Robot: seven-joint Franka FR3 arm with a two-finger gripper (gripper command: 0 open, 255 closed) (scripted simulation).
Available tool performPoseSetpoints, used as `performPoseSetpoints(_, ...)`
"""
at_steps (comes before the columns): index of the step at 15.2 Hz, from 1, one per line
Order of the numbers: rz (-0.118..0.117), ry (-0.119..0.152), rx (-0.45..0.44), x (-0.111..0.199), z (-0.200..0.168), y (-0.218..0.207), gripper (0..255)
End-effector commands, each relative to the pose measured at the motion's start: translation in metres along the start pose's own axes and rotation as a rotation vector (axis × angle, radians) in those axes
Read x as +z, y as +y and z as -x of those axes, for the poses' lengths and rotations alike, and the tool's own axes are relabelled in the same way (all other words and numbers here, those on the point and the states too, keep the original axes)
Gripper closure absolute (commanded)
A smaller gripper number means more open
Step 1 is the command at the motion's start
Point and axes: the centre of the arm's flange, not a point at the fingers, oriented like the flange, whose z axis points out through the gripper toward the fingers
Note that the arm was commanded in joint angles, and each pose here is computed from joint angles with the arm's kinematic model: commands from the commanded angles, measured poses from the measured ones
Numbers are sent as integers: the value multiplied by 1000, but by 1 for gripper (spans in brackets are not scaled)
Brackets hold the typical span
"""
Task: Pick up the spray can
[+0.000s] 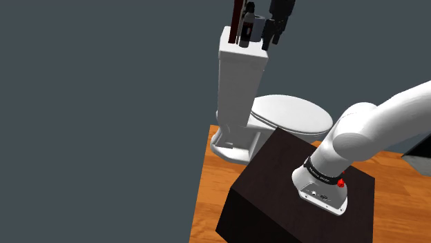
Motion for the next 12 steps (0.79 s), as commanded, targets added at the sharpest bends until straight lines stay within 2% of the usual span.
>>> performPoseSetpoints(1, 11, 20, -4, -6, -14, 16, 0)
performPoseSetpoints(12, 67, 122, -24, -45, -97, 106, 0)
